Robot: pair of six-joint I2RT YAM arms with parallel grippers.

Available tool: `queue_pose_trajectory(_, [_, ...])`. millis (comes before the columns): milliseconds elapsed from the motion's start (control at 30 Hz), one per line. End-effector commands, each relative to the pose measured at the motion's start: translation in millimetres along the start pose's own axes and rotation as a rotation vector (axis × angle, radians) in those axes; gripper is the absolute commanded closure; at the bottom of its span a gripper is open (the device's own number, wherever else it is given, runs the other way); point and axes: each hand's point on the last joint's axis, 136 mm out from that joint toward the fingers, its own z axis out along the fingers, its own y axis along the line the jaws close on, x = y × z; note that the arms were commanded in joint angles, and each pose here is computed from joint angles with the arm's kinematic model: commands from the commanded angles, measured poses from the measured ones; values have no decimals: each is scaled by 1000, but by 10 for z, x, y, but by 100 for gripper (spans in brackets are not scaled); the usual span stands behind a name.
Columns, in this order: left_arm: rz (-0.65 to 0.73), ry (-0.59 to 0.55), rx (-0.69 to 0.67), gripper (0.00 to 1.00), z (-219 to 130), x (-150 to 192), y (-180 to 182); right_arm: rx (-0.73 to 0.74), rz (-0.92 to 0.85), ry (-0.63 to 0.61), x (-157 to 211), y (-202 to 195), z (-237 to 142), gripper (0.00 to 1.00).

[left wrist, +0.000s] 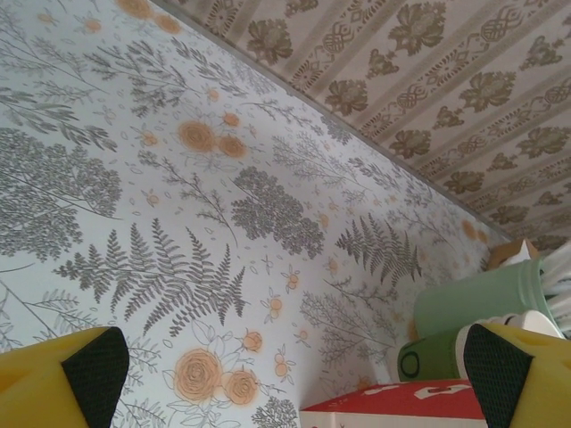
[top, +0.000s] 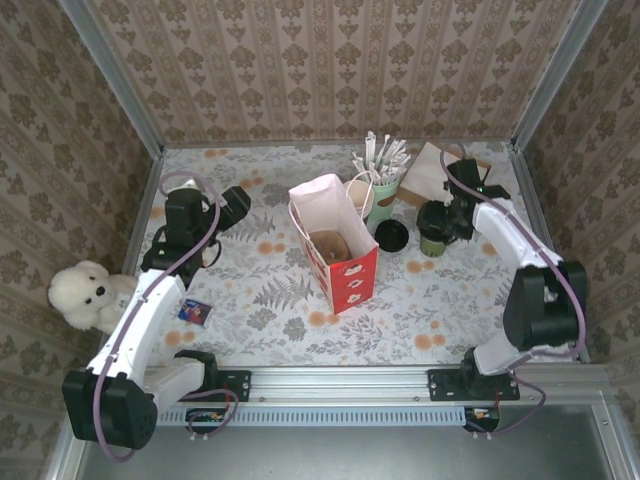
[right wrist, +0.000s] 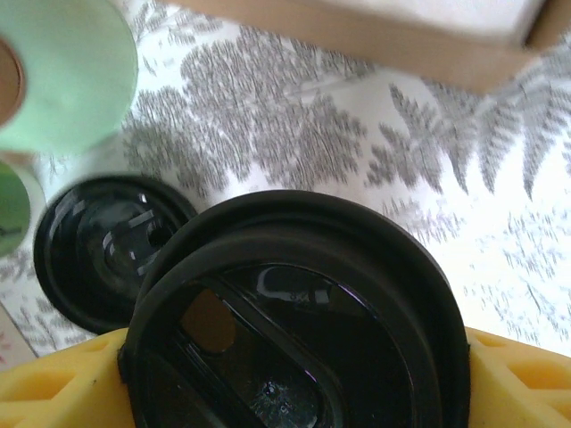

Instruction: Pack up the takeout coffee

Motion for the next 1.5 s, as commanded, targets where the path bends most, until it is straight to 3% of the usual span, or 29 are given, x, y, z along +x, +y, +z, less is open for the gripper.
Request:
queue_pose_trajectory(0, [41, 34, 84, 0, 13, -18, -186, -27, 5, 25, 331, 21, -123, 24])
queue_pose_trajectory(367, [90, 64, 149, 0, -3, 7, -327, -188, -142, 11, 721, 509, -274, 24])
queue_pose_trajectory(633, [107, 59, 175, 0, -37, 49, -347, -125, -241, 45, 856, 547, -154, 22])
queue_pose_trajectory(800, [124, 80, 182, 0, -38, 54, -382, -107, -250, 31, 840, 513, -212, 11])
queue_pose_trajectory(1033, [118, 77, 177, 0, -19, 30, -385, -77, -277, 36, 860, 445, -252, 6])
queue_pose_trajectory(1133, [115, 83, 177, 0, -19, 32, -392, -61, -202, 39, 833, 435, -348, 0])
queue_pose_trajectory(1300, [124, 92, 148, 0, -27, 36, -350, -52, 49, 76, 820, 474, -540, 0])
queue_pose_trajectory(1467, [136, 92, 127, 0, -21, 58, -297, -47, 104, 60, 738, 513, -615, 0])
